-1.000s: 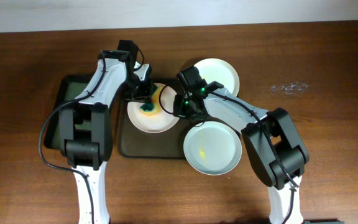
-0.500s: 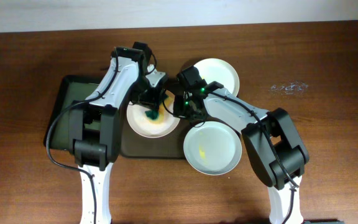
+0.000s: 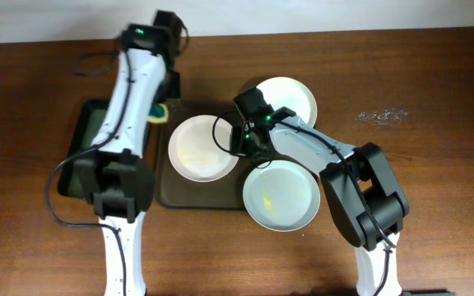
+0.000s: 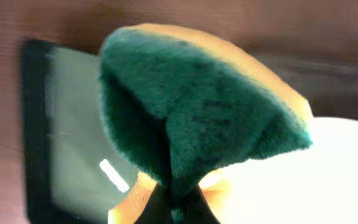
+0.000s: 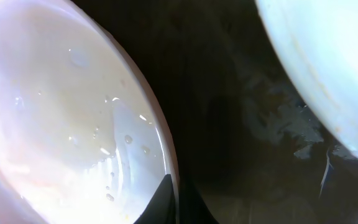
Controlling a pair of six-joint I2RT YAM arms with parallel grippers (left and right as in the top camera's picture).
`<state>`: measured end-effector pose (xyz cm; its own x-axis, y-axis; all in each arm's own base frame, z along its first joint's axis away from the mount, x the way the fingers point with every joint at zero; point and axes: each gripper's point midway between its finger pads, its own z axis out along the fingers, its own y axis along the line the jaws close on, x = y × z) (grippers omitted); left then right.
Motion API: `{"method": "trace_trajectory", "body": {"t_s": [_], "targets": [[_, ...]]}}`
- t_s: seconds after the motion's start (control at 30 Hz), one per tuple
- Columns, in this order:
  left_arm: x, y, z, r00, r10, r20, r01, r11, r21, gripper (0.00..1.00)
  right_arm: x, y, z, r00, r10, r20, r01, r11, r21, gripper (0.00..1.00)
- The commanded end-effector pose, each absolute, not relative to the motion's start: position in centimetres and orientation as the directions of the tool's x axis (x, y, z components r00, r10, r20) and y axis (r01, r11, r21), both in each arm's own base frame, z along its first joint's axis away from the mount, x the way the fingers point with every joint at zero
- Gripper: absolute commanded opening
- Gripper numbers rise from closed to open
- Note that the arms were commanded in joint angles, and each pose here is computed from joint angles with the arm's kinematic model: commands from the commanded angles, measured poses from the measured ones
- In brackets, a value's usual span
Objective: Clean dirty plates on tray and stack at the side
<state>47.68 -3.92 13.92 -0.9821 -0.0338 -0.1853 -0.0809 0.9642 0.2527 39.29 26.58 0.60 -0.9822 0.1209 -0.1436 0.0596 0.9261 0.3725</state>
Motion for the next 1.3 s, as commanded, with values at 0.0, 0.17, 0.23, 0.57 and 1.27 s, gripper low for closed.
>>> {"method": "trace_trajectory", "body": {"t_s": [0.0,0.17,0.23,0.57,1.27], "targets": [[47.7,0.8,16.9,-0.961,-0.159,-0.226,-0.208,0.954,0.214,0.0,39.5,26.4,1.4,-0.981,0.037,-0.189,-0.023,0.952,0.306,0.04],[46.5,7.4,16.5,-0.927,-0.329,-0.181,-0.354,0.926,0.128,0.0,40.5,26.1,9.9,-0.897,-0.15,-0.415,-0.125,0.988,-0.087,0.04],[46.3,8.5,16.5,-0.919,-0.35,-0.183,-0.376,0.918,0.128,0.0,40.7,26.0,12.6,-0.854,-0.199,-0.481,-0.108,0.972,-0.211,0.04],[46.4,9.0,16.4,-0.917,-0.353,-0.185,-0.379,0.916,0.129,0.0,37.7,27.7,26.3,-0.443,-0.53,-0.723,0.247,0.703,-0.667,0.04],[46.3,8.3,16.3,-0.923,-0.344,-0.171,-0.364,0.925,0.107,0.0,39.2,24.6,22.5,-0.834,-0.147,-0.532,-0.174,0.985,0.001,0.04]]}}
